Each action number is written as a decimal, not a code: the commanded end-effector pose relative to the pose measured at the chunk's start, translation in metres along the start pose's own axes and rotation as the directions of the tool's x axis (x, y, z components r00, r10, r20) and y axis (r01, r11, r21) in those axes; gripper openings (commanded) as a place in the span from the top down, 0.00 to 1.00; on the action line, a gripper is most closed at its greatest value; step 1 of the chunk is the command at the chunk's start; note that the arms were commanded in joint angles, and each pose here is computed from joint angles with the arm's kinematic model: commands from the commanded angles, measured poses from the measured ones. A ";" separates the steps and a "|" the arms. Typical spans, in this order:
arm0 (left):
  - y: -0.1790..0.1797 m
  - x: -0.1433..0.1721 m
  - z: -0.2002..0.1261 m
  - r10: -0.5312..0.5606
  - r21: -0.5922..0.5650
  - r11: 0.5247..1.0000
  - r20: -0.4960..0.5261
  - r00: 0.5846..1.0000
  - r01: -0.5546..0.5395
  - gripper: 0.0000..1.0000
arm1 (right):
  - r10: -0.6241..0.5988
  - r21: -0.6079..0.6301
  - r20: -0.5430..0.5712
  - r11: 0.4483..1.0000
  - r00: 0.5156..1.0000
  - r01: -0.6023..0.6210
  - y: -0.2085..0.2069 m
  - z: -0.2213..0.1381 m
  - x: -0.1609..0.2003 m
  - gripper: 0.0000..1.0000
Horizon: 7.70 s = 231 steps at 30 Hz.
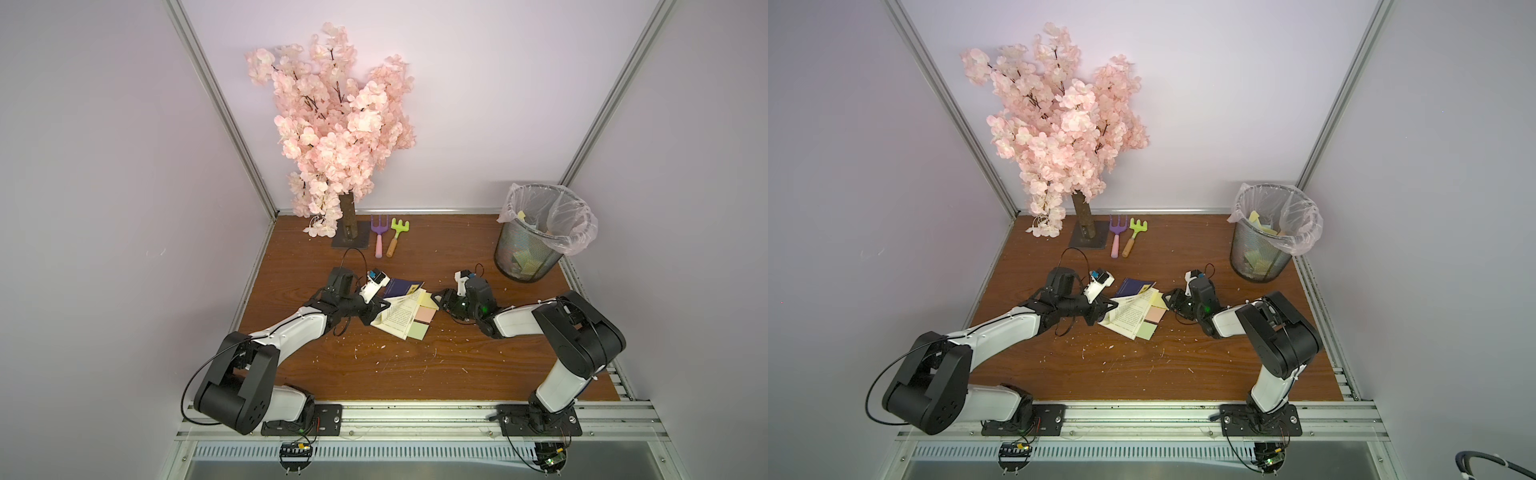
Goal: Peel off the used sticky note
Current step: Tear off the note from the book, then place the note in the trash bin, then turn the page of the book at the center of the board.
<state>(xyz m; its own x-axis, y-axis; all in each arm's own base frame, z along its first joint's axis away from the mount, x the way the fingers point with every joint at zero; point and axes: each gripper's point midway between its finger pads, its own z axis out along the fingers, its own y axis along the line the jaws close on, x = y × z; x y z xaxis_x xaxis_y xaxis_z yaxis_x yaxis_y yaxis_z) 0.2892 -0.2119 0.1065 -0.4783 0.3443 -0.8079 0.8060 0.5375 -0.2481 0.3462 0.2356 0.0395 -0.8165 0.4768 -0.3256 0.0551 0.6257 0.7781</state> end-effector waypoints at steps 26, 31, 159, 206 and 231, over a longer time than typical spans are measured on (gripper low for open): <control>0.013 0.003 -0.002 -0.045 -0.033 0.998 -0.006 0.999 0.045 0.99 | -0.063 0.073 0.062 0.996 0.996 0.059 -0.002 -0.037 -0.033 1.00; 0.013 0.003 -0.001 -0.049 -0.030 0.998 -0.009 0.999 0.048 0.99 | -0.090 0.078 0.046 0.993 0.995 0.087 0.006 -0.047 -0.040 1.00; -0.007 0.020 0.015 -0.021 0.091 0.995 -0.129 0.991 0.033 0.99 | 0.094 -0.175 -0.071 0.979 0.993 -0.106 0.096 0.016 0.064 0.01; -0.011 0.023 0.018 -0.019 0.126 0.991 -0.152 0.988 0.038 0.99 | 0.126 -0.267 -0.110 0.952 0.986 -0.152 0.130 0.025 0.059 0.00; -0.033 0.015 0.007 0.133 0.202 0.975 -0.198 0.971 -0.093 0.10 | 0.186 -0.209 -0.124 0.955 0.975 -0.209 0.097 0.050 0.056 0.35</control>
<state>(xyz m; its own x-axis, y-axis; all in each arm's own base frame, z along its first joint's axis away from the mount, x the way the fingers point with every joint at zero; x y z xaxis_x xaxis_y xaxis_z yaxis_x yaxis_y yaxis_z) 0.2654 -0.2266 0.0870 -0.4667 0.5313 -0.7070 0.8764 0.3854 -0.2888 0.3313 0.3494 0.0608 -0.8525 0.5113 -0.1084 0.1249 0.4008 0.9076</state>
